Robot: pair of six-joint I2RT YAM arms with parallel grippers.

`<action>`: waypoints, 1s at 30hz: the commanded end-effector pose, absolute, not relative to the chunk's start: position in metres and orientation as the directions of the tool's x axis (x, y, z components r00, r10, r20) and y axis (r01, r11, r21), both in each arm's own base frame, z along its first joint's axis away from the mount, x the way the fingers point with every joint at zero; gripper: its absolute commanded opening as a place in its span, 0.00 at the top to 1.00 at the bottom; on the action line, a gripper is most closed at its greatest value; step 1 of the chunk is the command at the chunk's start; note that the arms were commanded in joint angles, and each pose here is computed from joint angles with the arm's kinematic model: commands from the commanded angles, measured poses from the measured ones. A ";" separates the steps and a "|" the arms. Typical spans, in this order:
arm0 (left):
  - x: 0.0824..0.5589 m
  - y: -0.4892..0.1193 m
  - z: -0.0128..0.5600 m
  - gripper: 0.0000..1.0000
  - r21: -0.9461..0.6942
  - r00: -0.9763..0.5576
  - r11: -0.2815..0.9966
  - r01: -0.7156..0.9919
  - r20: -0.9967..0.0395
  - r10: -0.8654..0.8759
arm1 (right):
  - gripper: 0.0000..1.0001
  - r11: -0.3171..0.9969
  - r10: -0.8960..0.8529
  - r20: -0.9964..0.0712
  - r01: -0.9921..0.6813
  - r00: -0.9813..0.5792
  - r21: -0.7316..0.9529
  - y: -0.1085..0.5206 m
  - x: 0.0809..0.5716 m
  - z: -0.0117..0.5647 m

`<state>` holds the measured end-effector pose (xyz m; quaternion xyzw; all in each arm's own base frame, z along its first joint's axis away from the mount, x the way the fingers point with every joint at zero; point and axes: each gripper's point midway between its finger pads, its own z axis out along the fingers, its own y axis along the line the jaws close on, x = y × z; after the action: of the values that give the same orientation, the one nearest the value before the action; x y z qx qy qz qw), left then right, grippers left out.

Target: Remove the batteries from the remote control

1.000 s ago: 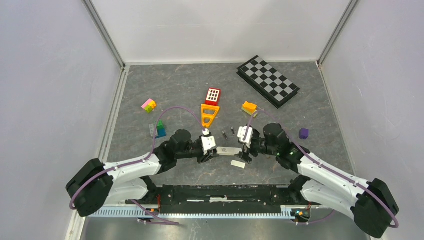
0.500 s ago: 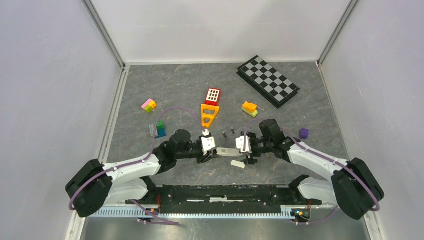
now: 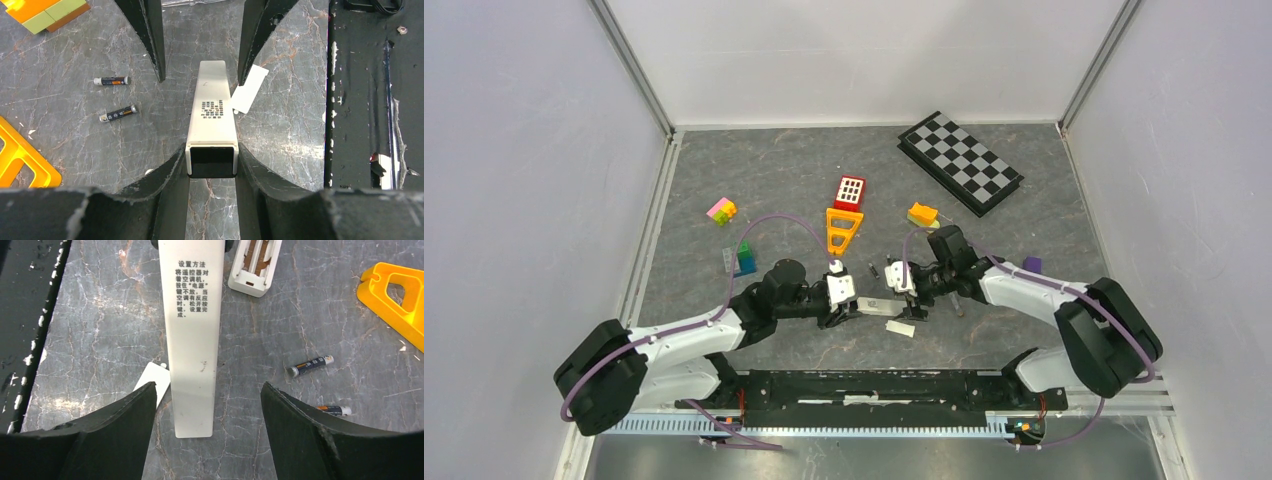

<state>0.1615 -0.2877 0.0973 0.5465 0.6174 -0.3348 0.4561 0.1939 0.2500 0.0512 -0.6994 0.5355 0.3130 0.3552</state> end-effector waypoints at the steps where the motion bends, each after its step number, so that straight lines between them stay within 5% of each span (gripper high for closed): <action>1: 0.167 -0.296 0.120 0.98 0.154 0.096 0.153 0.976 -0.937 0.335 | 0.22 -0.209 -0.476 -0.843 -0.963 0.251 -0.169 0.259 0.194 0.062; 8: 0.167 -0.297 0.119 0.98 0.152 0.093 0.152 0.977 -0.936 0.340 | 0.41 -0.141 -0.535 -0.836 -0.989 0.119 -0.050 0.259 0.200 0.048; 23: 0.170 -0.294 0.110 0.98 0.161 0.092 0.151 0.975 -0.918 0.385 | 0.62 -0.102 -0.504 -0.854 -0.991 0.130 -0.090 0.253 0.202 0.069; 25: 0.170 -0.293 0.109 0.98 0.162 0.091 0.153 0.975 -0.917 0.389 | 0.72 -0.100 -0.489 -0.863 -0.991 0.129 -0.091 0.252 0.203 0.073; 30: 0.170 -0.293 0.108 0.98 0.163 0.091 0.151 0.975 -0.912 0.400 | 0.73 -0.076 -0.477 -0.874 -0.995 0.091 -0.062 0.252 0.206 0.078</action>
<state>0.1704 -0.2899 0.1063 0.5551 0.6110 -0.3161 0.4675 0.1959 0.2427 0.0523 -0.6580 0.5863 0.3376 0.3306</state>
